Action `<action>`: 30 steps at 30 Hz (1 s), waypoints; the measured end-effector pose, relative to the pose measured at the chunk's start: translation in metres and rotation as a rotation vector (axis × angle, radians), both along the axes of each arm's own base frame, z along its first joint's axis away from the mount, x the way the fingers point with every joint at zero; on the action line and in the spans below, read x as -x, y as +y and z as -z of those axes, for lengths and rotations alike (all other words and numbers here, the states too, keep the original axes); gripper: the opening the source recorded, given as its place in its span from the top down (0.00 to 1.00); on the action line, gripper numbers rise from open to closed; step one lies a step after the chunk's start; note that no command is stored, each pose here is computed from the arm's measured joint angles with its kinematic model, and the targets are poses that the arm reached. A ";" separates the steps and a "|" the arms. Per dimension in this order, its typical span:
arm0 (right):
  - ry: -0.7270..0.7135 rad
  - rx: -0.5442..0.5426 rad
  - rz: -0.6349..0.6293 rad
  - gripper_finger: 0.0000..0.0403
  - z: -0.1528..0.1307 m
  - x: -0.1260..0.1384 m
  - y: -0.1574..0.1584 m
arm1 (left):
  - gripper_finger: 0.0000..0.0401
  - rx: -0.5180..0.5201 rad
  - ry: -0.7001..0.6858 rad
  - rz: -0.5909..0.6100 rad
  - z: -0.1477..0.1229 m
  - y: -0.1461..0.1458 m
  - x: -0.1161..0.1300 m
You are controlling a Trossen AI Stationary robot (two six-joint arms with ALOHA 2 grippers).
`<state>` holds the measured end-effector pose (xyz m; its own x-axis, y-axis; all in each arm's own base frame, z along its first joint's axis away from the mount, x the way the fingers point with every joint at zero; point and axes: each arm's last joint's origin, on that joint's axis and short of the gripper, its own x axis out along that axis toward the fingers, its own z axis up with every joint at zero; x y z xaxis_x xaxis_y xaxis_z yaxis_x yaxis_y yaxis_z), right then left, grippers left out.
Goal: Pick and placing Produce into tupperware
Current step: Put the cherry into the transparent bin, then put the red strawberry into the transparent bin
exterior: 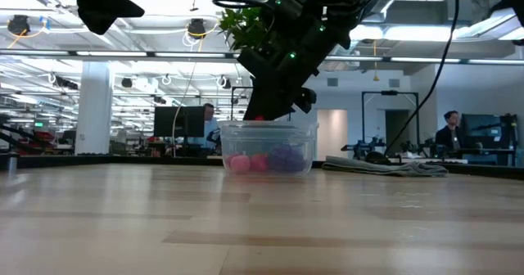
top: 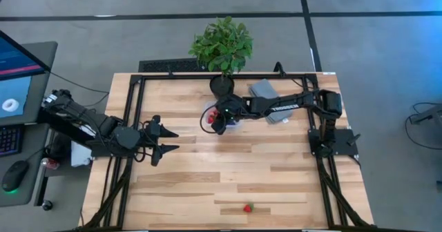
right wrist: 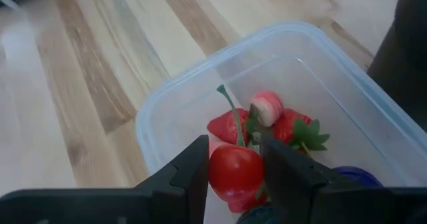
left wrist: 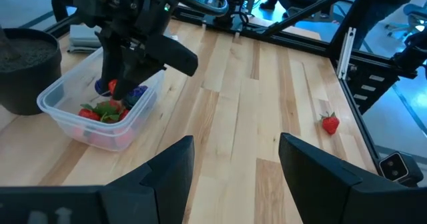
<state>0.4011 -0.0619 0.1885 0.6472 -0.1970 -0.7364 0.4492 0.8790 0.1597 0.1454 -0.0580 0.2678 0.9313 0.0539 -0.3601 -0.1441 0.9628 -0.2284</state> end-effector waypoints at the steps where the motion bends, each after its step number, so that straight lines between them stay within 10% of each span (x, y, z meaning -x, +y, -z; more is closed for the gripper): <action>1: 0.002 -0.002 0.002 0.61 0.000 0.000 0.000 | 0.48 0.000 0.000 0.000 0.000 0.000 0.000; 30: -0.012 -0.009 0.003 0.44 -0.013 0.005 0.007 | 0.48 -0.002 0.000 0.000 0.000 0.000 0.000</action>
